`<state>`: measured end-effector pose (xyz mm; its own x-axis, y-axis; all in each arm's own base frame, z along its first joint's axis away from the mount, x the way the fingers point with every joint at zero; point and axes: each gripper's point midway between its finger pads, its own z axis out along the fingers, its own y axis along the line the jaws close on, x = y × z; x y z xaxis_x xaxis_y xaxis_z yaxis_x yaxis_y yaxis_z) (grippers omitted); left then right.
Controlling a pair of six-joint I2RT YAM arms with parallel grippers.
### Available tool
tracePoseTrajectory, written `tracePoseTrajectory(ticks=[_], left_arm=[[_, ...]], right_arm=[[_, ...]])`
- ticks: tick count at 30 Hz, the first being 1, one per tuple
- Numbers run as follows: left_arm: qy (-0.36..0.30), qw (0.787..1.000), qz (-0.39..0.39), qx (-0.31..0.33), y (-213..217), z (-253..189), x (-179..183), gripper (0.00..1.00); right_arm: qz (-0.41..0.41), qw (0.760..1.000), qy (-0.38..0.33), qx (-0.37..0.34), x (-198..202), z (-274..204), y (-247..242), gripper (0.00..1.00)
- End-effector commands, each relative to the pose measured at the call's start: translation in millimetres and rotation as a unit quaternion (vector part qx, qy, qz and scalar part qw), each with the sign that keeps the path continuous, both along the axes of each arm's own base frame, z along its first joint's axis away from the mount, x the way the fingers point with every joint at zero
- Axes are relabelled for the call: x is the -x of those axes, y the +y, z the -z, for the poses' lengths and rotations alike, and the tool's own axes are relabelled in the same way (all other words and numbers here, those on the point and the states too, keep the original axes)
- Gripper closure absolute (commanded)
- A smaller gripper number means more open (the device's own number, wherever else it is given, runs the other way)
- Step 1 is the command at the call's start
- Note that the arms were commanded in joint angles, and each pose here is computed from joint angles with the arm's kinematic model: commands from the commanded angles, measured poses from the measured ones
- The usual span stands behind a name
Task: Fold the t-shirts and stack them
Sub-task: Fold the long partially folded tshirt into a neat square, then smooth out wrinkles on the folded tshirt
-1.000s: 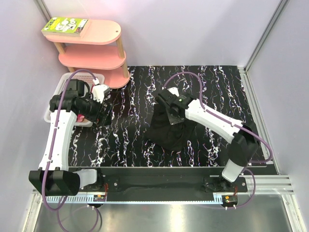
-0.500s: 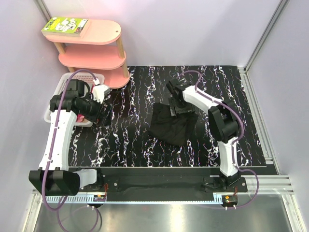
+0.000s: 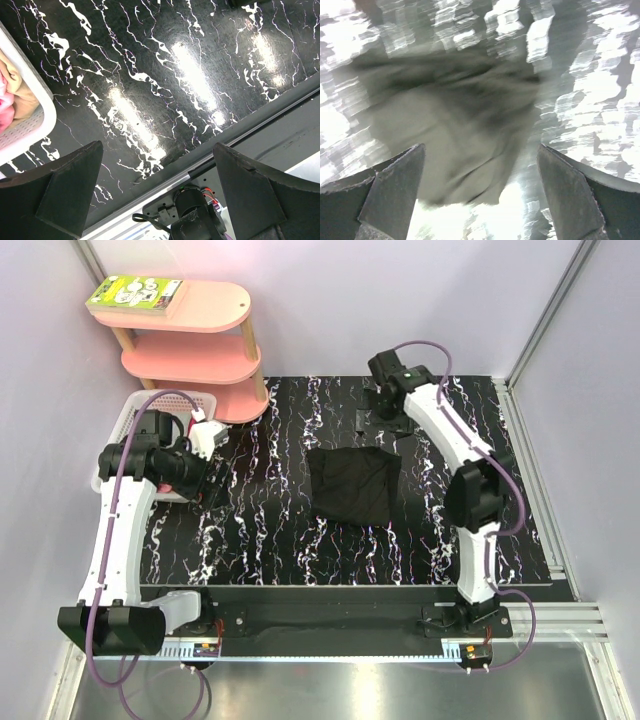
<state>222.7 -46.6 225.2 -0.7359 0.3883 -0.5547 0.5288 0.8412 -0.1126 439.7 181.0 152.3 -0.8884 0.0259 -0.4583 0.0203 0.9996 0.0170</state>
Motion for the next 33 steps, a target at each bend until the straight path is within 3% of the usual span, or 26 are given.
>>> tracePoseTrajectory(ticks=[1,2,6,9,19,23,25,30,33], left_arm=[[-0.027,1.0,0.009,0.009,-3,-12,-3,0.02],[-0.025,1.0,0.008,0.011,-4,-11,-3,0.02],[-0.025,1.0,0.008,0.011,-4,-12,-1,0.02],[-0.027,1.0,0.008,0.006,-2,-12,1,0.02],[-0.029,1.0,0.005,-0.003,1,-13,3,0.02],[-0.029,1.0,0.006,-0.002,1,-12,3,0.02],[-0.03,1.0,0.007,0.001,0,-13,3,0.02],[-0.035,0.999,0.008,0.002,-1,-21,0,0.02],[-0.036,0.999,0.007,0.002,-1,-26,1,0.02]], right_arm=[[-0.065,0.961,0.062,-0.263,54,-50,83,0.0],[-0.091,0.937,0.104,-0.322,70,-41,102,0.0],[-0.069,0.892,0.165,-0.415,88,-17,127,0.0],[-0.057,0.88,0.186,-0.434,90,0,127,0.0],[-0.018,0.871,0.286,-0.4,106,98,118,0.0],[-0.04,0.883,0.255,-0.391,102,76,111,0.0],[-0.055,0.895,0.215,-0.387,88,39,105,0.0],[-0.028,0.907,0.099,-0.409,19,-33,52,0.0],[-0.005,0.916,0.091,-0.39,-14,-25,25,0.0]])
